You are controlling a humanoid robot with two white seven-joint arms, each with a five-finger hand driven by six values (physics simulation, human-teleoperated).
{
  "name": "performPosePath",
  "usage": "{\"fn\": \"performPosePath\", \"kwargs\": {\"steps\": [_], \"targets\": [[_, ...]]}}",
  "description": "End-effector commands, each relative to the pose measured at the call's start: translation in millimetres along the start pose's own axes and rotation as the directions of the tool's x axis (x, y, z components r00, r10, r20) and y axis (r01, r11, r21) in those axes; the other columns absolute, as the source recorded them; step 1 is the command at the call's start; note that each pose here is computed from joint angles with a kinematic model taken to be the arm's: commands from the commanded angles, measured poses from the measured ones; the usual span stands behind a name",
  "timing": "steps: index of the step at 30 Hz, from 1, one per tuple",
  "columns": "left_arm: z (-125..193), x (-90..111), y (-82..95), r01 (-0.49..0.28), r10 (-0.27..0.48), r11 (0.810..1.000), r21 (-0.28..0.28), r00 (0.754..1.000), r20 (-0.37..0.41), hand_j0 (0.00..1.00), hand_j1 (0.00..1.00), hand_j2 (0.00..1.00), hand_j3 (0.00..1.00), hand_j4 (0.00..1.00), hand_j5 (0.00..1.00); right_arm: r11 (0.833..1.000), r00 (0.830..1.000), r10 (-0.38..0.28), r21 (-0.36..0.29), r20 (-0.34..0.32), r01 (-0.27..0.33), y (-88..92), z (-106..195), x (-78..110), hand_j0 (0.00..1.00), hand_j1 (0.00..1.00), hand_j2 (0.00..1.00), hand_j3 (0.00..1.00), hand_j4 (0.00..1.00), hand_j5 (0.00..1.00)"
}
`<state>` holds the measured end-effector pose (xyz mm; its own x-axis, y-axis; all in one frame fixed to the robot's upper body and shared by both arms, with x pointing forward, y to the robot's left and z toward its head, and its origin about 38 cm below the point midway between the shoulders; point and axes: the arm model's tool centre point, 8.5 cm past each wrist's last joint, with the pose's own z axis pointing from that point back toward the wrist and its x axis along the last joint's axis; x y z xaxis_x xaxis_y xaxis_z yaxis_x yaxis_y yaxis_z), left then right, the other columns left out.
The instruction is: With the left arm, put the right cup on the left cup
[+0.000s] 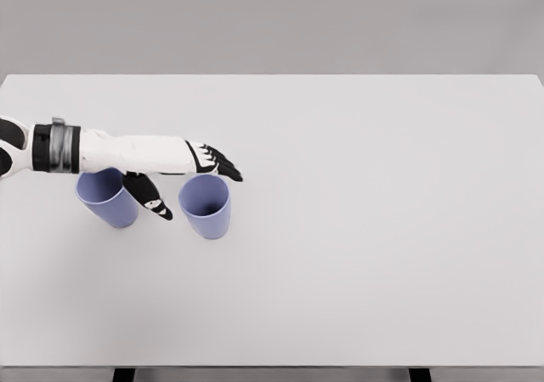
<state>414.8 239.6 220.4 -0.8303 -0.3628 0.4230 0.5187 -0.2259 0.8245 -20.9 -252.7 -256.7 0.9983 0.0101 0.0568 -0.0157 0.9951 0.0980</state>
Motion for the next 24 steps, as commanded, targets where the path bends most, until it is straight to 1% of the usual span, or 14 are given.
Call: {"fn": "performPosePath", "kwargs": {"steps": [1, 3, 5, 8, 11, 14, 16, 17, 19, 21, 22, 24], "targets": [[-6, -4, 0.1, 0.004, -0.004, 1.000, -0.001, 1.000, -0.007, 1.00, 1.00, 1.00, 1.00, 1.00, 1.00, 1.000, 1.000, 0.001, 0.000, 0.001, -0.001, -0.1, 0, 0.3, 1.00, 1.00, 1.00, 1.00, 1.00, 1.00], [-8, -4, -0.6, 0.027, -0.027, 1.000, -0.014, 1.000, -0.015, 1.00, 1.00, 1.00, 1.00, 1.00, 1.00, 1.000, 1.000, 0.000, 0.000, 0.000, 0.000, 0.0, 0, -0.1, 1.00, 1.00, 1.00, 1.00, 1.00, 1.00], [-9, -2, 0.8, 0.036, -0.036, 0.999, -0.014, 0.999, -0.013, 1.00, 1.00, 1.00, 1.00, 1.00, 1.00, 1.000, 1.000, -0.002, 0.000, 0.001, 0.002, 0.0, 0, 0.4, 1.00, 1.00, 1.00, 1.00, 1.00, 1.00], [-9, -3, -0.8, 0.036, -0.036, 0.999, -0.019, 0.999, -0.017, 1.00, 1.00, 1.00, 1.00, 1.00, 1.00, 1.000, 1.000, -0.002, 0.000, 0.000, 0.002, 0.0, 0, -0.1, 1.00, 1.00, 1.00, 1.00, 1.00, 1.00], [-21, -1, -6.1, 0.024, -0.024, 1.000, -0.019, 1.000, 0.008, 1.00, 1.00, 1.00, 1.00, 1.00, 1.00, 1.000, 1.000, 0.000, 0.000, 0.000, 0.000, 0.0, 0, -0.1, 1.00, 1.00, 1.00, 1.00, 1.00, 1.00], [-20, -2, -6.1, 0.022, -0.022, 1.000, -0.018, 1.000, 0.007, 1.00, 1.00, 1.00, 1.00, 1.00, 1.00, 1.000, 1.000, 0.000, 0.000, 0.000, 0.000, 0.0, 0, -0.1, 1.00, 1.00, 1.00, 1.00, 1.00, 1.00], [-20, -5, -9.8, 0.017, -0.017, 1.000, -0.024, 1.000, -0.003, 1.00, 1.00, 1.00, 1.00, 1.00, 1.00, 1.000, 1.000, 0.000, 0.000, 0.000, 0.000, 0.0, 0, -0.1, 1.00, 1.00, 1.00, 1.00, 1.00, 1.00], [-20, -6, -11.2, 0.035, -0.036, 0.999, -0.039, 0.999, -0.016, 1.00, 1.00, 1.00, 1.00, 1.00, 1.00, 1.000, 1.000, 0.000, 0.000, 0.000, 0.000, 0.0, 0, -0.2, 1.00, 1.00, 1.00, 1.00, 1.00, 1.00], [-19, -9, -12.3, 0.035, -0.036, 0.999, -0.042, 0.999, -0.027, 0.93, 0.93, 0.93, 0.93, 0.93, 0.93, 1.000, 1.000, 0.000, 0.000, 0.000, 0.000, 0.0, 0, -0.1, 1.00, 1.00, 1.00, 1.00, 1.00, 1.00], [-19, -9, -12.2, 0.034, -0.035, 0.999, -0.042, 0.999, -0.027, 0.73, 0.73, 0.73, 0.73, 0.73, 0.73, 1.000, 1.000, 0.000, 0.000, 0.000, 0.000, 0.0, 0, -0.1, 1.00, 1.00, 1.00, 1.00, 1.00, 1.00], [-19, -9, -12.2, 0.034, -0.035, 0.999, -0.042, 0.999, -0.027, 0.70, 0.70, 0.70, 0.70, 0.70, 0.70, 1.000, 1.000, 0.001, 0.000, -0.001, -0.001, 0.0, 0, -0.2, 1.00, 1.00, 1.00, 1.00, 1.00, 1.00], [-18, -9, -12.3, 0.033, -0.034, 0.999, -0.042, 0.999, -0.028, 0.67, 0.67, 0.67, 0.67, 0.67, 0.67, 1.000, 1.000, 0.000, 0.000, 0.001, 0.000, 0.0, 0, 0.4, 1.00, 1.00, 1.00, 1.00, 1.00, 1.00]]}}
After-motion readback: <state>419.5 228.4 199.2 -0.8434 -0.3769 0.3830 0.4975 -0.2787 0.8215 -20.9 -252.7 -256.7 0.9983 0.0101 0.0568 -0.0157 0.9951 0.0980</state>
